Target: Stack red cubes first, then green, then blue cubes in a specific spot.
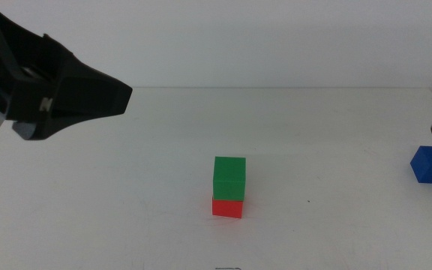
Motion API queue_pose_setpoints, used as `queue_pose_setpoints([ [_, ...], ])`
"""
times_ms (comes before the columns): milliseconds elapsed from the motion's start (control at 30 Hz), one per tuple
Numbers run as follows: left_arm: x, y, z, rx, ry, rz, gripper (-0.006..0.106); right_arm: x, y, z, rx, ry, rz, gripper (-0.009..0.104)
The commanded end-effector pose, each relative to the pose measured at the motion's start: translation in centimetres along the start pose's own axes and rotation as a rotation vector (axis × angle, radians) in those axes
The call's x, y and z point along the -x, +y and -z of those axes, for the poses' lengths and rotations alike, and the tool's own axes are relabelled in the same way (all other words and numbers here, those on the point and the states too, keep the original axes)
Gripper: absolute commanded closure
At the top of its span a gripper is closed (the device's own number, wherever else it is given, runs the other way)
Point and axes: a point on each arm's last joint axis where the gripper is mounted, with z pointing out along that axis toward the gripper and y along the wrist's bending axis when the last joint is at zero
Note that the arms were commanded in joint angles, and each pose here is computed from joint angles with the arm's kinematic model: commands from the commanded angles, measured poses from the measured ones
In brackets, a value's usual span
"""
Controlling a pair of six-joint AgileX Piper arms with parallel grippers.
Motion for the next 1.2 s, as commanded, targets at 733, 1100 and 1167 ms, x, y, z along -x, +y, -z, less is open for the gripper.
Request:
queue_pose_setpoints([
  [733, 1.0, -0.3, 0.9, -0.002, -0.096, 0.014, 0.007, 6.2, -4.6, -8.8, -0.076, 0.044, -0.01, 0.01],
  [1100, 1.0, -0.3, 0.9, -0.002, -0.096, 0.014, 0.007, 6.5, -4.5, -10.5, -0.064, 0.043, 0.002, 0.01],
  [1167, 1.0, -0.3, 0.9, -0.002, -0.096, 0.014, 0.007, 6.6, -4.5, -10.8, -0.064, 0.036, 0.007, 0.01],
])
